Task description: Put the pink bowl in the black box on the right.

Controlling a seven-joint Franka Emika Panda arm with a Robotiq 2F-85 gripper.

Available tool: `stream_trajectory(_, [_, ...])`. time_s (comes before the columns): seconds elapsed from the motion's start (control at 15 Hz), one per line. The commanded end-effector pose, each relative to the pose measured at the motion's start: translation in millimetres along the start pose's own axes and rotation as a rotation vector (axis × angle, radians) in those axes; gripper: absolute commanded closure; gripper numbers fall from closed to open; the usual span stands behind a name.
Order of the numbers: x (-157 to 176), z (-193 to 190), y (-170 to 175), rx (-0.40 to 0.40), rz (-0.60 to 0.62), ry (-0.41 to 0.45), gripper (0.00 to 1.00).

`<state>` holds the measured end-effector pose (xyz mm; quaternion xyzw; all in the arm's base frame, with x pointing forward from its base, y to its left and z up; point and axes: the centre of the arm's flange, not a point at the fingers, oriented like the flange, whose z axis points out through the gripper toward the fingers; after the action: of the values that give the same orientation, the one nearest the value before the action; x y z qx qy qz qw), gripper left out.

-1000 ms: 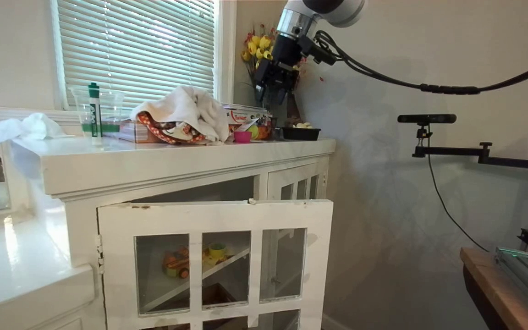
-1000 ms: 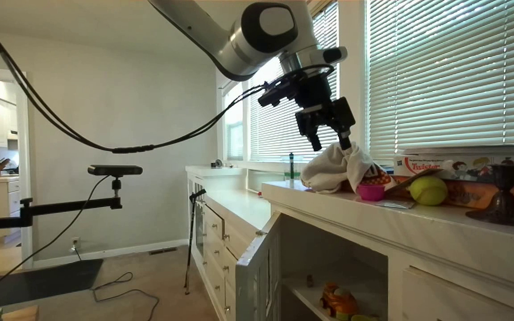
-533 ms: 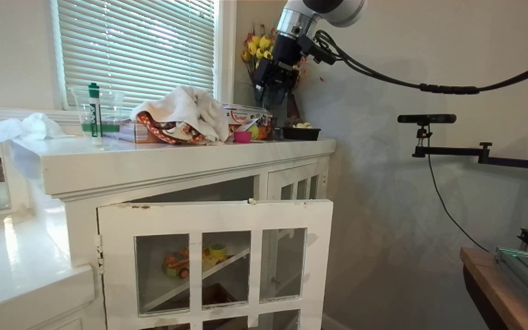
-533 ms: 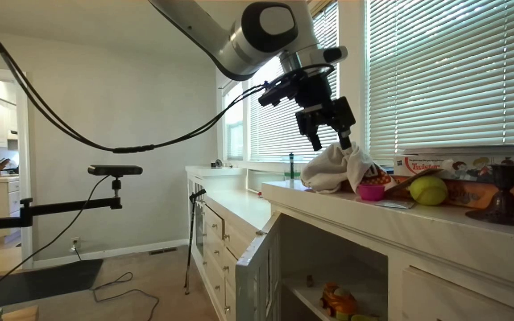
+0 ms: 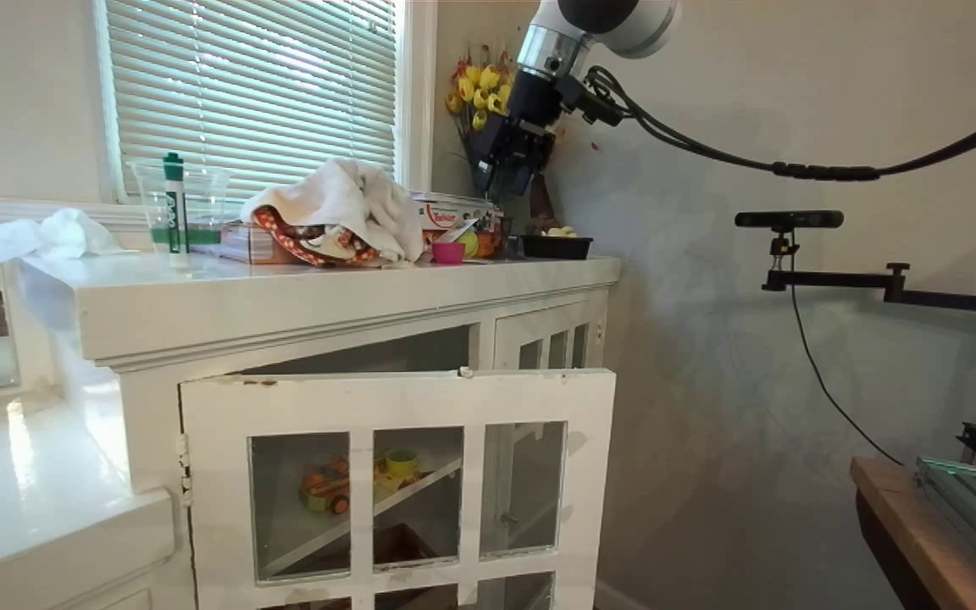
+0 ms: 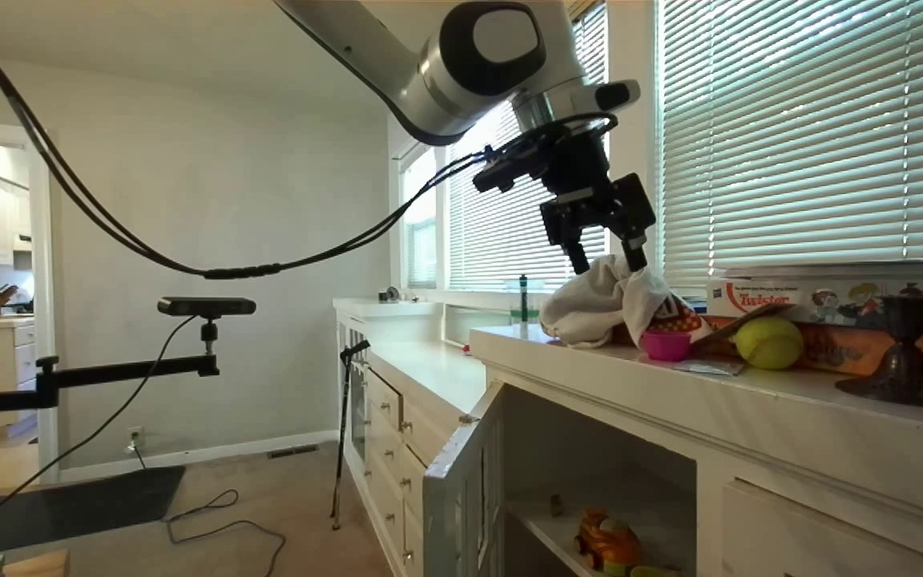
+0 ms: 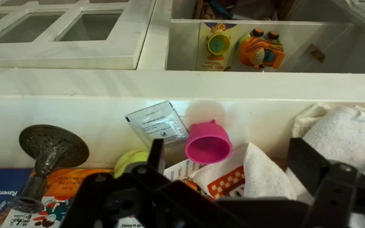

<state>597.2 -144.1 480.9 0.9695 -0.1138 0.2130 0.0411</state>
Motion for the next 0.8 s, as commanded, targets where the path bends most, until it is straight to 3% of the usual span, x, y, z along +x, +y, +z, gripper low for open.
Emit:
stream_trajectory(0.0, [12, 16, -2, 0.029, -0.025, 0.013, 0.0])
stream_trajectory(0.4, [34, 48, -28, 0.014, -0.043, 0.015, 0.0])
stream_trajectory(0.73, [53, 67, -19, -0.013, 0.002, 0.024, 0.0])
